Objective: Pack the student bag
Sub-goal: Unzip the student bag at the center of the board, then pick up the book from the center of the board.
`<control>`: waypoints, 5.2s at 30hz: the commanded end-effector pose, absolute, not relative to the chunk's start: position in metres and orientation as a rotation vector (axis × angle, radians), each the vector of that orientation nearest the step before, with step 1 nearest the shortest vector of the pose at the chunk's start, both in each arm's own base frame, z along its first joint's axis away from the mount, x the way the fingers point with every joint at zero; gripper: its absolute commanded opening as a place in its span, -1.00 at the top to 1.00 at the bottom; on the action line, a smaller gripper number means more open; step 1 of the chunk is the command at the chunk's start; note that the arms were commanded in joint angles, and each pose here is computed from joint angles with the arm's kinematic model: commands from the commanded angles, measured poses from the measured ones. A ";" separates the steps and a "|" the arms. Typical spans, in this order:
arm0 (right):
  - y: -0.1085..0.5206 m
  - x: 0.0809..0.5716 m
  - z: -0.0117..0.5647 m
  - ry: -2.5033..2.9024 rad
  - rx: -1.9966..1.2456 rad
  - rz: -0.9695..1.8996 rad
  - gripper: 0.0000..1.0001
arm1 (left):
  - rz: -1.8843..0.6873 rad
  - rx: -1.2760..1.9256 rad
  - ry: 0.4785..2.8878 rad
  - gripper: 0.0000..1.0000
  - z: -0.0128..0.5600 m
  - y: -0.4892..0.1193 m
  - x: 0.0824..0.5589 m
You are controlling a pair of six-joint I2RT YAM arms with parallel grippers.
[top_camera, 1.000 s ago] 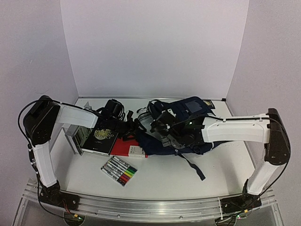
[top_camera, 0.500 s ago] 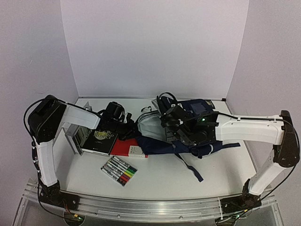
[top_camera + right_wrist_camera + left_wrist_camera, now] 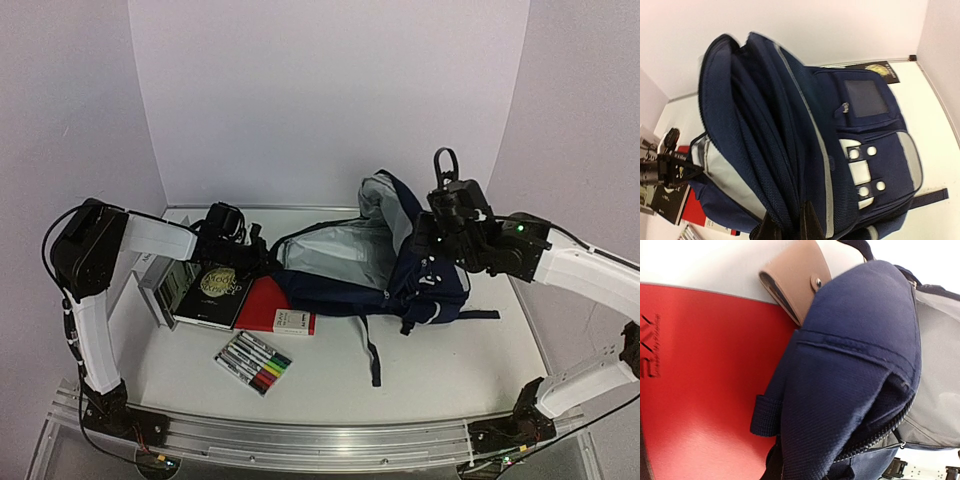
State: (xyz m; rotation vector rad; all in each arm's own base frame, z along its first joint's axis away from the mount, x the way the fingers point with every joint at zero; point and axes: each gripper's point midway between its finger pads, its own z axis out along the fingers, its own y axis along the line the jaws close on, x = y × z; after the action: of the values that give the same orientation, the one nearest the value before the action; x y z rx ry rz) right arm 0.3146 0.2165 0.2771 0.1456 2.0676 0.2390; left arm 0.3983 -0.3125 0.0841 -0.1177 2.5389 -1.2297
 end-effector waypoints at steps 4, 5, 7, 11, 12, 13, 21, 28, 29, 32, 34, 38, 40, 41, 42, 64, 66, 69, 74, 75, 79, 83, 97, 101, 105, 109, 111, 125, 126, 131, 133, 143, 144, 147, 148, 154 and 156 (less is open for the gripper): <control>0.158 0.326 0.316 1.895 0.368 0.151 1.00 | -0.946 -0.219 2.485 0.99 0.091 -0.256 0.445; 0.159 0.327 0.312 1.904 0.361 0.139 1.00 | -0.971 -0.197 2.475 1.00 0.094 -0.261 0.446; 0.166 0.330 0.299 1.938 0.338 0.125 1.00 | -1.038 -0.149 2.464 1.00 0.098 -0.272 0.446; 0.182 0.338 0.266 2.004 0.307 0.124 1.00 | -1.098 -0.009 2.446 1.00 0.106 -0.302 0.443; 0.187 0.340 0.257 2.022 0.300 0.138 1.00 | -1.101 0.026 2.448 1.00 0.107 -0.311 0.441; 0.192 0.341 0.247 2.041 0.294 0.147 1.00 | -1.104 0.063 2.450 1.00 0.109 -0.321 0.439; 0.210 0.350 0.188 2.135 0.278 0.132 1.00 | -1.048 0.172 2.398 0.28 0.153 -0.326 0.431; 0.210 0.348 0.193 2.120 0.280 0.157 1.00 | -0.773 0.241 2.397 -0.50 0.211 -0.280 0.414; 0.210 0.348 0.195 2.119 0.280 0.163 1.00 | -0.720 0.234 2.410 -0.53 0.215 -0.269 0.413; 0.211 0.347 0.197 2.116 0.276 0.178 1.00 | -0.552 0.192 2.456 -0.62 0.220 -0.230 0.410; 0.211 0.347 0.199 2.114 0.277 0.186 1.00 | -0.430 0.148 2.480 -0.68 0.223 -0.201 0.411; 0.213 0.345 0.200 2.112 0.273 0.215 1.00 | -0.291 0.037 2.521 -0.70 0.226 -0.146 0.414; 0.214 0.344 0.199 2.114 0.269 0.224 1.00 | -0.249 -0.018 2.526 -0.71 0.228 -0.122 0.414; 0.214 0.344 0.199 2.115 0.267 0.228 1.00 | -0.241 -0.039 2.523 -0.72 0.230 -0.113 0.414; 0.215 0.343 0.199 2.116 0.265 0.232 1.00 | -0.227 -0.075 2.525 -0.72 0.228 -0.100 0.415; 0.220 0.341 0.203 2.113 0.252 0.291 1.00 | -0.131 -0.264 2.581 -0.72 0.192 -0.014 0.409; 0.219 0.340 0.203 2.111 0.252 0.293 1.00 | -0.131 -0.262 2.585 -0.73 0.189 -0.014 0.410; 0.218 0.339 0.204 2.109 0.255 0.295 1.00 | -0.129 -0.263 2.596 -0.73 0.183 -0.013 0.411; 0.217 0.338 0.204 2.108 0.256 0.296 1.00 | -0.137 -0.273 2.617 -0.73 0.174 -0.011 0.412; 0.217 0.338 0.204 2.108 0.255 0.295 1.00 | -0.145 -0.270 2.623 -0.73 0.171 -0.012 0.412; 0.217 0.338 0.204 2.107 0.257 0.294 1.00 | -0.140 -0.275 2.634 -0.73 0.165 -0.011 0.413; 0.216 0.338 0.204 2.107 0.255 0.292 1.00 | -0.142 -0.281 2.641 -0.73 0.160 -0.010 0.414; 0.217 0.339 0.203 2.109 0.253 0.284 1.00 | -0.164 -0.357 2.620 -0.52 0.162 0.004 0.414; 0.217 0.339 0.202 2.112 0.250 0.281 1.00 | -0.258 -0.344 2.606 -0.30 0.163 -0.006 0.415; 0.217 0.339 0.202 2.110 0.249 0.282 1.00 | -0.293 -0.347 2.603 -0.16 0.163 -0.010 0.415; 0.216 0.339 0.202 2.110 0.249 0.279 1.00 | -0.328 -0.346 2.592 -0.01 0.166 -0.014 0.414; 0.217 0.339 0.202 2.111 0.248 0.281 1.00 | -0.334 -0.350 2.586 0.05 0.168 -0.014 0.413; 0.215 0.337 0.207 2.100 0.252 0.291 1.00 | -0.255 -0.419 2.644 -0.17 0.147 0.001 0.408; 0.215 0.337 0.207 2.100 0.253 0.291 1.00 | -0.266 -0.413 2.649 -0.19 0.146 -0.001 0.407; 0.215 0.337 0.207 2.101 0.252 0.294 1.00 | -0.286 -0.403 2.663 -0.21 0.140 -0.003 0.408; 0.215 0.337 0.207 2.101 0.254 0.294 1.00 | -0.278 -0.408 2.664 -0.18 0.138 -0.002 0.408; 0.219 0.338 0.219 2.086 0.250 0.329 1.00 | -0.198 -0.436 2.546 0.22 0.172 0.011 0.414; 0.220 0.338 0.221 2.083 0.248 0.337 1.00 | -0.188 -0.437 2.521 0.23 0.181 0.012 0.414; 0.222 0.338 0.231 2.069 0.239 0.360 1.00 | -0.165 -0.439 2.438 0.24 0.213 0.017 0.415; 0.223 0.338 0.235 2.063 0.234 0.369 1.00 | -0.165 -0.433 2.404 0.24 0.226 0.018 0.416; 0.231 0.337 0.269 2.011 0.197 0.455 1.00 | -0.236 -0.340 2.234 0.20 0.309 0.008 0.422; 0.234 0.336 0.284 1.986 0.177 0.490 1.00 | -0.296 -0.308 2.197 0.20 0.333 0.000 0.423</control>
State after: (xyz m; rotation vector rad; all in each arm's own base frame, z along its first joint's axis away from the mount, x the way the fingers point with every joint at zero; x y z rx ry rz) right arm 0.3297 0.2211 0.1993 0.1508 2.1739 0.2858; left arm 0.4171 0.0089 0.2400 -0.3923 2.4123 -0.2089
